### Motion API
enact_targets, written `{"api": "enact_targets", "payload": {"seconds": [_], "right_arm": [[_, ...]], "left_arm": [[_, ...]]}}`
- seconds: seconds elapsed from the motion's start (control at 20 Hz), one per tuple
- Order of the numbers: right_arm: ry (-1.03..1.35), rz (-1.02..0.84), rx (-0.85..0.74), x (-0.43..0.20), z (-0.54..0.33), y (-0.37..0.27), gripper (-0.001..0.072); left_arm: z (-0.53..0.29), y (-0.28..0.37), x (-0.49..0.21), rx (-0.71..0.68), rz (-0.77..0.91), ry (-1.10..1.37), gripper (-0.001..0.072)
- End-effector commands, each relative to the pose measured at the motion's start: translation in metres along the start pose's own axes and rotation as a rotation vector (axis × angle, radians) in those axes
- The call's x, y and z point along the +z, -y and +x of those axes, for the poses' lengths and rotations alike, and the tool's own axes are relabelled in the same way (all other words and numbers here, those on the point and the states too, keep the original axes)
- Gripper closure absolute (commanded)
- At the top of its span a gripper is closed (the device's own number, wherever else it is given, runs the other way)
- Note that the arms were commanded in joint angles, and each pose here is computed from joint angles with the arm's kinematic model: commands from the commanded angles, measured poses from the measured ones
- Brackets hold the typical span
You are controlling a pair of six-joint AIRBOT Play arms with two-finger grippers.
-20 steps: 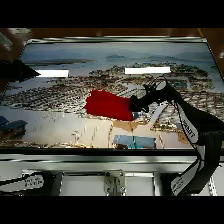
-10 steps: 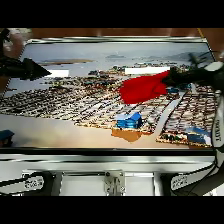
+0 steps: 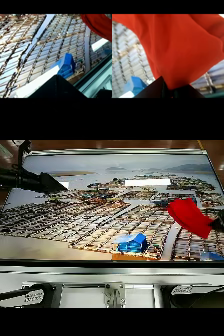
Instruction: Fold the shirts.
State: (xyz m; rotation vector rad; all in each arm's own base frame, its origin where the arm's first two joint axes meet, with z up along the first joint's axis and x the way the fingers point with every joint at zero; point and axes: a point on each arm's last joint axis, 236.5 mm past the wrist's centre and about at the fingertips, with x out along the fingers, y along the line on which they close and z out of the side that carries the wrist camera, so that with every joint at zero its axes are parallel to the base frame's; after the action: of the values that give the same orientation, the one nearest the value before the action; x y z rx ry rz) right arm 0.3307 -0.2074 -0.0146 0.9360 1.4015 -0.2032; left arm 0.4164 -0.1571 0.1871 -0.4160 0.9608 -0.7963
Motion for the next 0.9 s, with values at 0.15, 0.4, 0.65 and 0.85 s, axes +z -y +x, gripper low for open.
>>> {"api": "enact_targets", "payload": {"seconds": [0.15,0.4,0.65,0.85], "right_arm": [[-0.121,0.246,-0.026,-0.089,0.052,0.072,0.0641],[-0.134,0.336,-0.044,-0.138,0.074,0.084,0.0641],[-0.069,0.405,-0.216,-0.165,0.064,0.112,0.0641],[-0.065,0.467,-0.240,-0.186,0.076,0.117,0.0640]], "left_arm": [[0.009,0.012,-0.002,-0.016,0.005,-0.013,0.0664],[0.009,0.012,-0.002,-0.016,0.006,-0.013,0.0663],[0.009,0.012,-0.002,-0.016,0.016,-0.013,0.0663],[0.009,0.012,-0.002,-0.016,0.017,-0.013,0.0663]]}}
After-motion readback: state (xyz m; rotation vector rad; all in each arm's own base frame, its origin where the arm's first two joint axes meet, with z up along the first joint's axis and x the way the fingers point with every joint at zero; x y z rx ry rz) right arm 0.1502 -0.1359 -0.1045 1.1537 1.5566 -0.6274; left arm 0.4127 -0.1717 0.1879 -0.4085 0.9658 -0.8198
